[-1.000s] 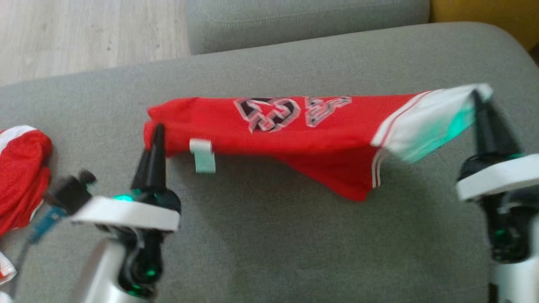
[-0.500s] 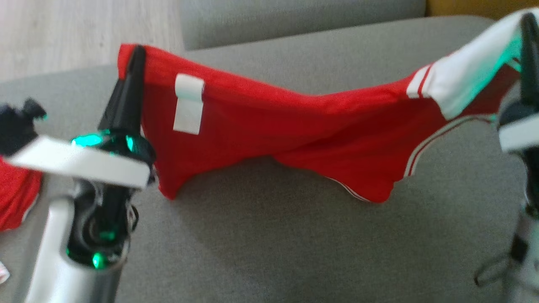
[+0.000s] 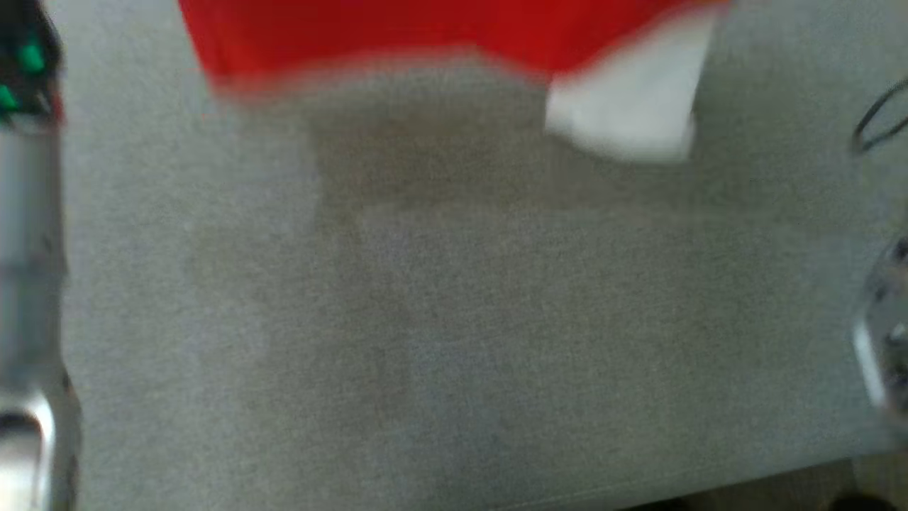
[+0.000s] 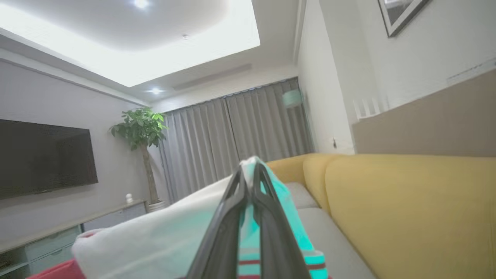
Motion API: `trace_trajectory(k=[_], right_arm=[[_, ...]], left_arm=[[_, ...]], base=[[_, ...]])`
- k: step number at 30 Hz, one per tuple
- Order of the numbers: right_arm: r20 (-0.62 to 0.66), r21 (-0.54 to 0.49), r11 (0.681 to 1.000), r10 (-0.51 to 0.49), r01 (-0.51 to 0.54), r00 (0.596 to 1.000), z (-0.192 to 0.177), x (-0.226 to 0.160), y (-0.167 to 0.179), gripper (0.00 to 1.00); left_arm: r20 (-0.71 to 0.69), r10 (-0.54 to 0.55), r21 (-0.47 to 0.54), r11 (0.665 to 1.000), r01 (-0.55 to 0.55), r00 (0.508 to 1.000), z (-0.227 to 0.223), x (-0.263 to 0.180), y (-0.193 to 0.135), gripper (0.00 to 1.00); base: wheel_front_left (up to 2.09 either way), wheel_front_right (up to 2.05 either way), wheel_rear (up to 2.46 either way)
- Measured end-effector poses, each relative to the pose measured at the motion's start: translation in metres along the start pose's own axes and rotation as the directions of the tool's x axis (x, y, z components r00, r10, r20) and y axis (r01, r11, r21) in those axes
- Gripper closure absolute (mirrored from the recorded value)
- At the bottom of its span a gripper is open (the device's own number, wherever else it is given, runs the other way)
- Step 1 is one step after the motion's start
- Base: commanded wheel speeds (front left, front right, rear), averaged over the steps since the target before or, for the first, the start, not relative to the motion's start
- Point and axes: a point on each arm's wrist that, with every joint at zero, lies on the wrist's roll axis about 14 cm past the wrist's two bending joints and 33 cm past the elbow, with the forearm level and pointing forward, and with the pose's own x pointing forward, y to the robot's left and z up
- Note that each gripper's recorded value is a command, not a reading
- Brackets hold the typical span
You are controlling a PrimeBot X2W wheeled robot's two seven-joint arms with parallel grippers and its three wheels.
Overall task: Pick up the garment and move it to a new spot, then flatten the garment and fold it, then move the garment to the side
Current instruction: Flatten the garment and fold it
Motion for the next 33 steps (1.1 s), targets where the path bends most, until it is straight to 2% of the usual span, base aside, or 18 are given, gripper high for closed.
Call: trace_trajectory(k=[5, 9, 12, 15, 17, 19, 22, 24, 28, 33], right_arm=[[0.167, -0.088, 0.995, 0.068, -0.054, 0.984, 0.029, 0.021, 0.010, 1.00], [0.188, -0.122, 0.991, 0.080, -0.058, 0.979, 0.039, 0.016, 0.007, 1.00], [0.093, -0.133, 0.991, 0.037, -0.024, 0.995, 0.012, 0.007, -0.013, 1.00], [-0.125, -0.119, 0.993, -0.039, 0.024, 0.991, -0.059, -0.027, -0.036, 1.00], [-0.289, -0.105, 0.992, -0.091, 0.063, 0.953, -0.111, -0.065, -0.049, 1.00], [-0.445, -0.085, 0.990, -0.135, 0.108, 0.885, -0.155, -0.108, -0.055, 1.00], [-0.590, -0.078, 0.984, -0.173, 0.157, 0.789, -0.189, -0.162, -0.058, 1.00], [-0.633, -0.052, 0.979, -0.183, 0.195, 0.752, -0.196, -0.188, -0.054, 1.00], [-0.671, -0.052, 0.971, -0.206, 0.232, 0.712, -0.189, -0.233, -0.047, 1.00], [-0.728, -0.064, 0.963, -0.224, 0.261, 0.648, -0.173, -0.296, -0.034, 1.00]], left_arm=[[0.170, -0.044, 0.069, 0.997, 0.032, 0.984, 0.036, 0.028, -0.005, 1.00], [0.226, -0.089, 0.117, 0.991, 0.064, 0.970, 0.051, 0.027, -0.016, 1.00], [0.191, -0.085, 0.122, 0.991, 0.062, 0.978, 0.031, 0.024, -0.011, 1.00], [0.088, -0.024, 0.119, 0.993, 0.014, 0.996, -0.017, 0.005, 0.012, 1.00], [-0.010, 0.023, 0.114, 0.993, -0.022, 1.000, -0.058, -0.018, 0.028, 1.00], [-0.099, 0.074, 0.114, 0.992, -0.062, 0.992, -0.093, -0.045, 0.040, 1.00], [-0.195, 0.119, 0.100, 0.990, -0.101, 0.974, -0.127, -0.086, 0.046, 1.00], [-0.246, 0.136, 0.095, 0.989, -0.115, 0.960, -0.142, -0.112, 0.044, 1.00], [-0.340, 0.199, 0.082, 0.980, -0.182, 0.919, -0.165, -0.172, 0.043, 1.00], [-0.383, 0.284, 0.078, 0.958, -0.276, 0.879, -0.168, -0.239, 0.042, 1.00]], base=[[0.00, 0.00, 0.00], [0.00, 0.00, 0.00], [0.00, 0.00, 0.00], [0.00, 0.00, 0.00], [0.00, 0.00, 0.00], [0.00, 0.00, 0.00], [0.00, 0.00, 0.00], [0.00, 0.00, 0.00], [0.00, 0.00, 0.00], [0.00, 0.00, 0.00]])
